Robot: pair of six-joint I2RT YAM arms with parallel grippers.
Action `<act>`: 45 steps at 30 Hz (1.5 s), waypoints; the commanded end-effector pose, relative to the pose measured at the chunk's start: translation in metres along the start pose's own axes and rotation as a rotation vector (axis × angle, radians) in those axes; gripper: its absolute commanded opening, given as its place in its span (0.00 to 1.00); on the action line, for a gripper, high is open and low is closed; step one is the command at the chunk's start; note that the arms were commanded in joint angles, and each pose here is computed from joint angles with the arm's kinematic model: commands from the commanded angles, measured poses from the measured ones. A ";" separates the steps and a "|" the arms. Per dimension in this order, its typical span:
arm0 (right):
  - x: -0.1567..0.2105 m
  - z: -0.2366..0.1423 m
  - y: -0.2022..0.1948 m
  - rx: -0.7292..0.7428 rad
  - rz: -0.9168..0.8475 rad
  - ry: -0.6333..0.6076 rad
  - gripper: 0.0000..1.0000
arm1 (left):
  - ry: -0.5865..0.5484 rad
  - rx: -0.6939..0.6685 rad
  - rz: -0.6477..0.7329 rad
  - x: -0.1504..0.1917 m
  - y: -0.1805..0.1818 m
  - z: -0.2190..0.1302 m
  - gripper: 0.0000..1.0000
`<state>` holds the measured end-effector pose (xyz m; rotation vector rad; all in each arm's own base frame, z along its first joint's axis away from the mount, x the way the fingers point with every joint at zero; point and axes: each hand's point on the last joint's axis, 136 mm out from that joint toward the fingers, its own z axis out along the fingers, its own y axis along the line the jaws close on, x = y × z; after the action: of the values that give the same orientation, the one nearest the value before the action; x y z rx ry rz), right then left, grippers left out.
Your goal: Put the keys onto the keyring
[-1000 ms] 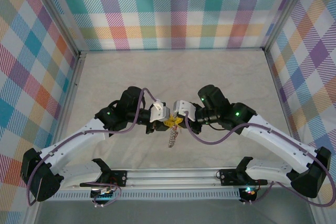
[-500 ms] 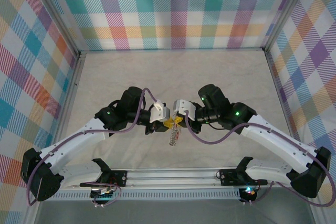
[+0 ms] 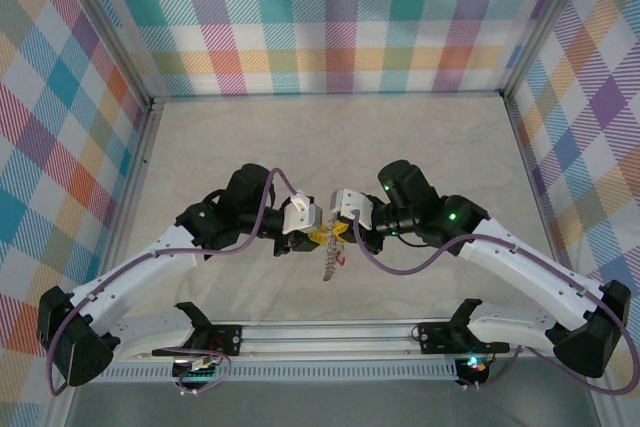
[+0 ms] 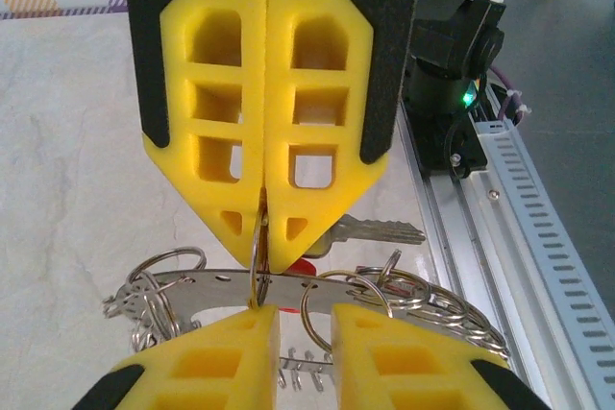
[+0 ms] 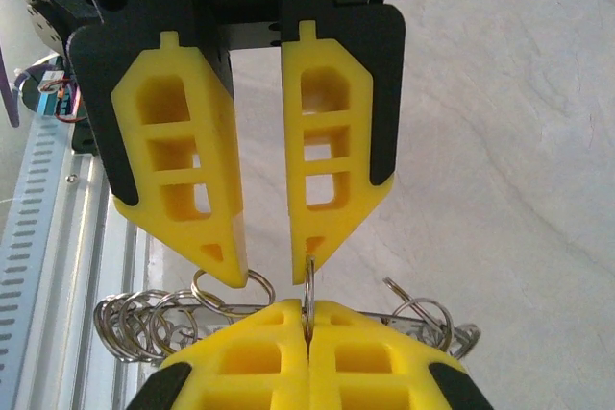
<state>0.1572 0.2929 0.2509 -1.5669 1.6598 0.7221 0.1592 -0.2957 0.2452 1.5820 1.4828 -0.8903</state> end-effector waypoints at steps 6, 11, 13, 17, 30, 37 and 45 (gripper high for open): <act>-0.022 -0.005 0.003 -0.028 -0.035 -0.081 0.00 | -0.040 -0.022 0.036 -0.019 0.003 -0.006 0.21; -0.019 -0.005 0.004 -0.025 -0.033 -0.079 0.00 | 0.023 -0.076 0.023 -0.006 0.013 -0.005 0.21; -0.017 -0.005 0.004 -0.023 -0.031 -0.072 0.00 | 0.024 -0.080 0.021 -0.004 0.014 -0.008 0.22; -0.017 -0.005 0.005 -0.025 -0.027 -0.075 0.00 | -0.009 -0.071 0.019 -0.010 0.012 -0.010 0.22; -0.017 -0.005 0.006 -0.033 -0.023 -0.085 0.00 | -0.113 0.017 0.024 -0.030 0.001 -0.019 0.22; -0.024 -0.005 0.007 -0.038 -0.020 -0.123 0.00 | -0.094 0.012 0.010 -0.027 0.004 -0.017 0.22; -0.029 -0.004 0.010 -0.059 -0.028 -0.146 0.00 | -0.132 0.005 -0.014 -0.032 0.009 -0.015 0.21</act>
<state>0.1530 0.3015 0.2596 -1.5508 1.6098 0.7968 0.1640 -0.2933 0.2649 1.5121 1.4597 -0.9521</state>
